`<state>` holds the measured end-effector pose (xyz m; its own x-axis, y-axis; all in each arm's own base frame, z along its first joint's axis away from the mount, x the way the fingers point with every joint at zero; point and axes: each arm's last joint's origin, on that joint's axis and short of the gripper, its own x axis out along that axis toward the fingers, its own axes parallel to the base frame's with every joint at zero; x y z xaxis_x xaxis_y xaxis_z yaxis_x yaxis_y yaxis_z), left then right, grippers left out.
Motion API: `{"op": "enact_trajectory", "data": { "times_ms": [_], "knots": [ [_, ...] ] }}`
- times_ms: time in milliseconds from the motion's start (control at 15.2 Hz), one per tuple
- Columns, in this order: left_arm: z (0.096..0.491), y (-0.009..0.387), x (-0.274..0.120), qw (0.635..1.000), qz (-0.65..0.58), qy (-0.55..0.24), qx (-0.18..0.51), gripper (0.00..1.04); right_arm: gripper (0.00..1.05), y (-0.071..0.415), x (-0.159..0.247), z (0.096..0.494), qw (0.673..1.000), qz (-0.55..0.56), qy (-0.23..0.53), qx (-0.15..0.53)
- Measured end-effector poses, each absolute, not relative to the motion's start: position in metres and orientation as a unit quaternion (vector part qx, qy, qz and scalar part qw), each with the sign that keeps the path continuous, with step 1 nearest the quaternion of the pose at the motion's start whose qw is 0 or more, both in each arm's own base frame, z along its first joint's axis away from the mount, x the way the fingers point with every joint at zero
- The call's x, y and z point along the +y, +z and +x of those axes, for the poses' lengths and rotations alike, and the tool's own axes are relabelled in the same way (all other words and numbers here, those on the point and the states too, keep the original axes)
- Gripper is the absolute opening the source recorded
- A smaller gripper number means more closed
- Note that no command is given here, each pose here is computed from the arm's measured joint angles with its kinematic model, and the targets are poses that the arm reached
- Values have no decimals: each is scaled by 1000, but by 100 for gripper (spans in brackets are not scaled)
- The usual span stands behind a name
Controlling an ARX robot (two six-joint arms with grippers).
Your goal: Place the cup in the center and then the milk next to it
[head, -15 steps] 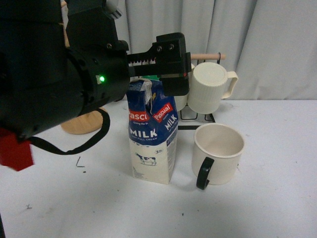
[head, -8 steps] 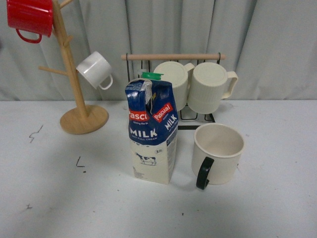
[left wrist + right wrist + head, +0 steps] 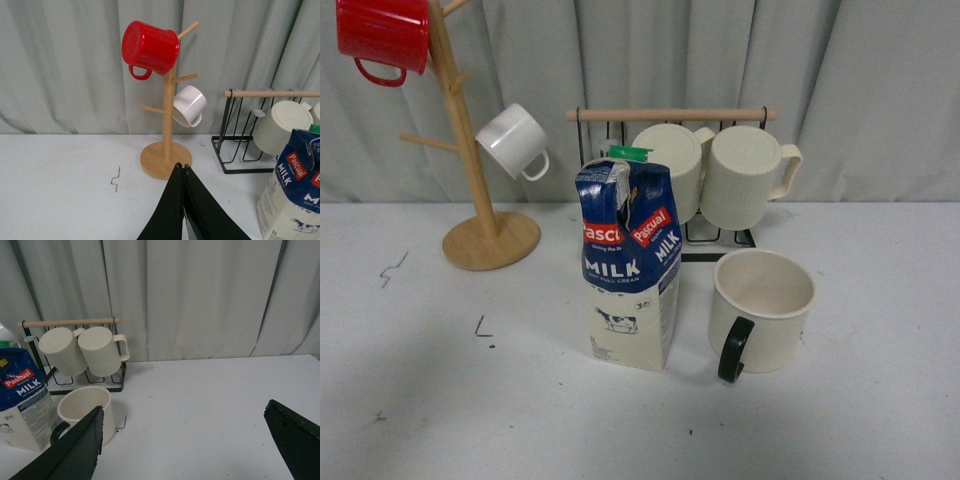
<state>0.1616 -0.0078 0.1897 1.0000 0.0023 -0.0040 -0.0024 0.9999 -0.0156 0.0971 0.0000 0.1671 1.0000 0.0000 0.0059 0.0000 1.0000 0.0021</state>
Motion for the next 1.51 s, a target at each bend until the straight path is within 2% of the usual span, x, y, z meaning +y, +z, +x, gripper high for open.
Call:
{"op": "enact_trajectory", "data": {
  "times_ms": [593,658,1514],
  "knots": [
    [131,170,0,1000,-8,-1,-11,2,98,167,0,97,1000,1,0,-3],
    [129,167,0,1000,-8,-1,5,2,98,167,0,97,1000,1,0,-3],
    [107,168,0,1000,-7,-1,0,2,98,167,0,97,1000,1,0,-3]
  ]
}}
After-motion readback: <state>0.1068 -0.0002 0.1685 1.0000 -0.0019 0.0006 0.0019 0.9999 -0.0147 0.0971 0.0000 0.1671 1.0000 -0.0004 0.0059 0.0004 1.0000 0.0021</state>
